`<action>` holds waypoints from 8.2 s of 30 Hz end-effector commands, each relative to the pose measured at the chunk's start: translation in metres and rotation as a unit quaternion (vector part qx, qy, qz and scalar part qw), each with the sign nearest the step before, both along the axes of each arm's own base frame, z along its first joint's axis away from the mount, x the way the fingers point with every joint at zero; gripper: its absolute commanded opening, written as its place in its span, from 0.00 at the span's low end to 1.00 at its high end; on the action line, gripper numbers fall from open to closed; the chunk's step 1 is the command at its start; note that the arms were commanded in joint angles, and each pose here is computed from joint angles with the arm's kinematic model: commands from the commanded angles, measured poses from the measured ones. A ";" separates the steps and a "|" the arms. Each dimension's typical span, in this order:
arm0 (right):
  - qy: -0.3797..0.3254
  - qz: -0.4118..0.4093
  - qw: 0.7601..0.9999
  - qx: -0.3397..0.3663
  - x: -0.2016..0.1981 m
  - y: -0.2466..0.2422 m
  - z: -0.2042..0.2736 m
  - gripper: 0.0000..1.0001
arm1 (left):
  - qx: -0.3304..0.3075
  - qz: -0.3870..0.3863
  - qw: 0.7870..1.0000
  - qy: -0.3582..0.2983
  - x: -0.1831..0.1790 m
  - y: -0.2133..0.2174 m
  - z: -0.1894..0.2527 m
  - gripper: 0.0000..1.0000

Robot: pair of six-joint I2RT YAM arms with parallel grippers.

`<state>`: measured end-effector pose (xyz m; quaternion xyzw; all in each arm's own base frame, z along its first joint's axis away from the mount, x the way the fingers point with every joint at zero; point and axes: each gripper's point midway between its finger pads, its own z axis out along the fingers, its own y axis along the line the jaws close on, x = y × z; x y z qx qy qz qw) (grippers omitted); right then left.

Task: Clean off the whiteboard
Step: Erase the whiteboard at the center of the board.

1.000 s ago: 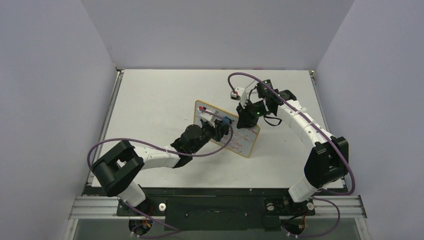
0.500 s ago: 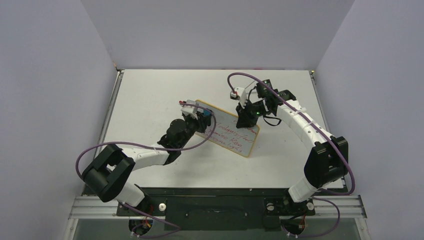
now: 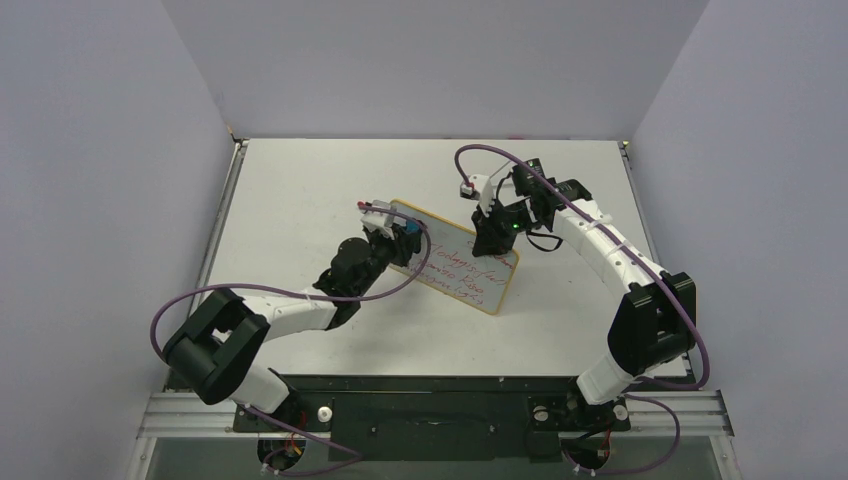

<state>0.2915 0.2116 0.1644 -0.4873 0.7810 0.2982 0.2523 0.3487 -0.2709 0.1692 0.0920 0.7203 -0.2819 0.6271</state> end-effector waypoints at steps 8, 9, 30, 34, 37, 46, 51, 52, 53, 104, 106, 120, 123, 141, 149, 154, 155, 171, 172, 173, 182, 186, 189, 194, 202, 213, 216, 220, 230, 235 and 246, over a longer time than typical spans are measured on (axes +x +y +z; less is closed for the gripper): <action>0.036 0.045 0.997 -0.050 -0.023 -0.005 -0.031 0.00 | -0.045 -0.134 0.989 -0.033 -0.048 -0.058 0.037 0.00; 0.037 0.045 0.997 -0.050 -0.023 -0.005 -0.031 0.00 | -0.047 -0.137 0.989 -0.031 -0.050 -0.059 0.037 0.00; 0.034 0.045 0.997 -0.049 -0.023 -0.004 -0.030 0.00 | -0.016 -0.016 0.999 -0.038 -0.027 -0.018 0.036 0.00; 0.034 0.045 0.997 -0.050 -0.023 -0.004 -0.030 0.00 | -0.018 -0.049 0.998 -0.038 -0.034 -0.044 0.036 0.00; 0.035 0.046 0.997 -0.050 -0.023 -0.004 -0.030 0.00 | -0.015 -0.077 0.996 -0.034 -0.044 -0.070 0.031 0.00; 0.033 0.046 0.997 -0.049 -0.024 -0.004 -0.029 0.00 | -0.008 -0.094 0.995 -0.021 -0.056 -0.108 0.011 0.00; 0.033 0.047 0.997 -0.047 -0.024 -0.004 -0.028 0.00 | 0.001 -0.014 1.000 -0.010 -0.030 -0.057 -0.005 0.00; 0.033 0.048 0.997 -0.047 -0.024 -0.004 -0.028 0.00 | -0.002 0.012 1.000 -0.013 -0.018 -0.040 -0.001 0.00; 0.033 0.048 0.997 -0.047 -0.024 -0.004 -0.028 0.00 | 0.002 0.033 0.999 -0.011 -0.009 -0.024 -0.005 0.00; 0.036 0.050 0.997 -0.052 -0.025 -0.004 -0.031 0.00 | -0.026 -0.037 0.998 -0.034 -0.024 -0.053 0.034 0.00; 0.035 0.050 0.997 -0.052 -0.024 -0.003 -0.031 0.00 | -0.014 -0.005 0.999 -0.032 -0.017 -0.036 0.031 0.00; 0.037 0.051 0.996 -0.055 -0.025 -0.003 -0.033 0.00 | -0.020 0.055 0.998 -0.040 0.005 0.017 0.034 0.00; 0.036 0.050 0.996 -0.058 -0.024 -0.004 -0.034 0.00 | -0.025 0.014 0.998 -0.049 -0.008 0.011 0.039 0.00; 0.024 0.060 0.994 -0.083 -0.024 -0.014 -0.037 0.00 | -0.023 -0.147 0.981 -0.125 -0.065 0.038 0.097 0.00; 0.012 0.094 0.989 -0.117 -0.029 -0.026 -0.038 0.00 | 0.084 -0.188 0.972 -0.113 -0.065 0.035 0.106 0.00; 0.006 0.098 0.988 -0.117 -0.031 -0.027 -0.034 0.00 | 0.086 -0.149 0.979 -0.108 -0.062 0.050 0.108 0.00; 0.006 0.097 0.988 -0.118 -0.031 -0.028 -0.034 0.00 | 0.078 -0.138 0.982 -0.104 -0.061 0.053 0.108 0.00; -0.034 0.047 0.991 -0.121 -0.013 -0.031 -0.025 0.00 | 0.028 -0.094 0.984 0.151 -0.119 0.040 -0.034 0.00; -0.033 0.047 0.991 -0.121 -0.014 -0.031 -0.026 0.00 | 0.048 -0.082 0.983 0.160 -0.120 0.038 -0.047 0.00; -0.034 0.047 0.991 -0.120 -0.014 -0.031 -0.026 0.00 | 0.061 -0.062 0.983 0.165 -0.117 0.042 -0.056 0.00; -0.029 0.048 0.993 -0.105 -0.016 -0.026 -0.025 0.00 | 0.094 0.017 0.982 0.164 -0.109 0.047 -0.079 0.00; -0.011 0.046 0.995 -0.084 -0.018 -0.018 -0.024 0.00 | 0.055 0.100 0.990 0.085 -0.088 0.076 -0.056 0.00; -0.004 0.041 0.996 -0.083 -0.018 -0.015 -0.027 0.00 | 0.009 0.146 0.988 0.043 -0.065 0.094 -0.037 0.00; -0.001 0.032 0.996 -0.078 -0.016 -0.012 -0.027 0.00 | -0.024 0.134 0.991 0.020 -0.044 0.092 -0.021 0.00; -0.002 0.024 0.996 -0.081 -0.015 -0.013 -0.027 0.00 | -0.010 0.092 0.996 0.015 -0.064 0.094 -0.023 0.00; 0.014 0.029 0.997 -0.071 -0.019 -0.001 -0.030 0.00 | -0.081 0.103 0.988 -0.081 -0.052 0.084 0.023 0.00; 0.020 0.025 0.998 -0.061 -0.020 0.001 -0.028 0.00 | -0.083 0.109 0.987 -0.086 -0.039 0.071 0.017 0.00; 0.026 0.022 0.998 -0.052 -0.020 0.004 -0.027 0.00 | -0.080 0.112 0.986 -0.098 -0.027 0.053 0.017 0.00; 0.044 0.025 0.998 -0.041 -0.023 0.010 -0.029 0.00 | -0.052 0.140 0.983 -0.106 0.013 0.052 0.001 0.00; 0.048 0.025 0.998 -0.041 -0.023 0.011 -0.031 0.00 | -0.041 0.130 0.987 -0.085 0.022 0.056 -0.023 0.00; 0.052 0.026 0.997 -0.043 -0.024 0.011 -0.034 0.00 | -0.021 0.119 0.991 -0.056 0.026 0.069 -0.055 0.00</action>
